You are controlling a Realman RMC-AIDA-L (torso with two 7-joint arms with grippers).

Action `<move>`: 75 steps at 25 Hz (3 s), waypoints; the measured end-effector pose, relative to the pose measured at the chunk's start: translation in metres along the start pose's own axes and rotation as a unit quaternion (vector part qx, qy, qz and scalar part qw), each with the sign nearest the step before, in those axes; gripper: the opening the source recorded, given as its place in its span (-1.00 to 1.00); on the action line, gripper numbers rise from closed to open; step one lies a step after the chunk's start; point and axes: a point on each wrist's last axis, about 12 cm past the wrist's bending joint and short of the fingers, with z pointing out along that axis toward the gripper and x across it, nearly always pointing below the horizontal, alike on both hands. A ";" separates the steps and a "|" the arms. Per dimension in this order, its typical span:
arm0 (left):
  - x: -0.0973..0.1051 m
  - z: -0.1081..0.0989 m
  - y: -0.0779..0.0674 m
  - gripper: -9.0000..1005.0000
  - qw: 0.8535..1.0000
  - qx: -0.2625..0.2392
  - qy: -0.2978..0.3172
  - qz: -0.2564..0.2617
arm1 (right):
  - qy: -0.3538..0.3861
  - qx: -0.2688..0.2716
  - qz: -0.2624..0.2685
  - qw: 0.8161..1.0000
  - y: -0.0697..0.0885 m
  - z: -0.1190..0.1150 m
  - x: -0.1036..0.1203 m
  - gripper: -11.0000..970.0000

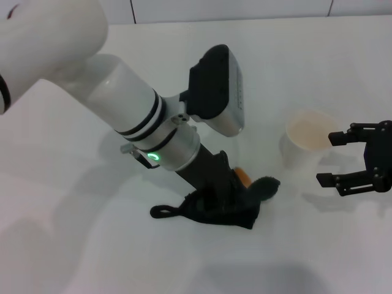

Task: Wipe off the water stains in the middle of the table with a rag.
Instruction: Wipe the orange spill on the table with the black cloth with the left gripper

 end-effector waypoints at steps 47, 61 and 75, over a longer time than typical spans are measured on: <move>0.000 -0.010 0.023 -0.84 0.996 -0.079 -0.030 0.011 | -0.005 -0.012 -0.004 1.000 0.005 0.000 -0.003 0.77; 0.004 0.006 0.005 -0.83 0.998 -0.050 -0.036 0.012 | -0.005 -0.014 -0.007 1.000 0.007 -0.001 -0.005 0.77; 0.023 -0.010 0.024 -0.84 0.993 -0.108 -0.030 -0.019 | -0.009 -0.017 -0.007 1.000 0.008 -0.001 -0.006 0.77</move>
